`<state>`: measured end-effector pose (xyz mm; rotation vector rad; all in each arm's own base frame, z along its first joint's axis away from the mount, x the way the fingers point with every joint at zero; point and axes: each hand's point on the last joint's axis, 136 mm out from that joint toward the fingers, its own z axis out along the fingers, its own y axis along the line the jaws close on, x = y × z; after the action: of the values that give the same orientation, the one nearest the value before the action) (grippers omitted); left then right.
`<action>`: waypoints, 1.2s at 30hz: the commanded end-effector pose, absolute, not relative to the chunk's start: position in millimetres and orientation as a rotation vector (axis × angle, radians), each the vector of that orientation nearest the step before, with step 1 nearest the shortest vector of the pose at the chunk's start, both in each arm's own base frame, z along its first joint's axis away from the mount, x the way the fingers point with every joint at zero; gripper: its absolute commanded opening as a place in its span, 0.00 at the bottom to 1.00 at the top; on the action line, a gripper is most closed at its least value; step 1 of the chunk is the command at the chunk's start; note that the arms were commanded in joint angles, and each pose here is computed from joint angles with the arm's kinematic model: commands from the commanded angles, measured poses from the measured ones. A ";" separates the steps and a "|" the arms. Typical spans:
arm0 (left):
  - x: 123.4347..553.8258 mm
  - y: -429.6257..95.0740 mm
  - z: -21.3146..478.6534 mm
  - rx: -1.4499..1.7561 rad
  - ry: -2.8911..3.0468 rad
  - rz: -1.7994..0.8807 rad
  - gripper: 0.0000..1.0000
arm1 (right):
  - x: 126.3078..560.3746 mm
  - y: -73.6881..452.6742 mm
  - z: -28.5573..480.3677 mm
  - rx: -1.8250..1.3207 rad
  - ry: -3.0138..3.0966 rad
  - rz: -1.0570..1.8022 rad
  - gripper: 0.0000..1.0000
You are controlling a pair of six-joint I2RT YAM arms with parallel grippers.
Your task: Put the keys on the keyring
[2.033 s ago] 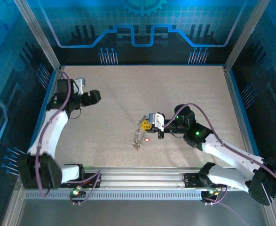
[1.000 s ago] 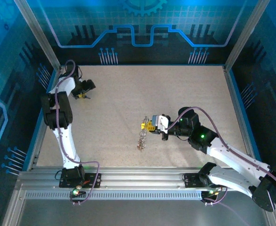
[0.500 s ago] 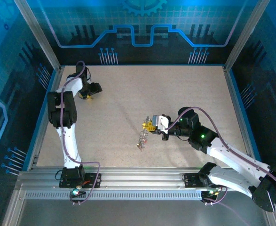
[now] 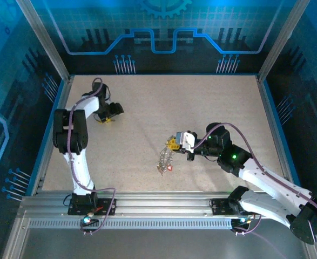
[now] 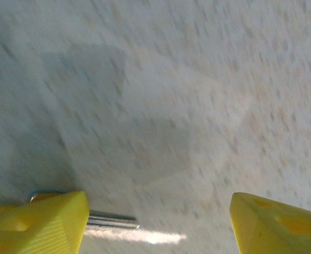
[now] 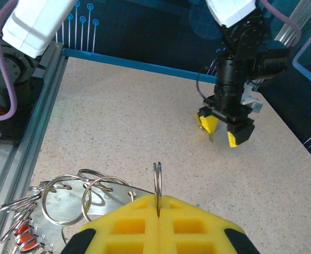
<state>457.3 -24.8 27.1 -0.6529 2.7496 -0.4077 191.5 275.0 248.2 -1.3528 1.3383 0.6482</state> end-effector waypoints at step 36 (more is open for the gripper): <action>360.3 -124.5 87.0 -0.436 2.838 -0.482 0.85 | 209.3 231.7 275.2 -1.167 1.338 0.553 0.00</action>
<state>368.1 -127.0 105.8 -0.5935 2.7227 -0.5845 209.2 233.0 260.0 -1.1893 1.3853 0.5547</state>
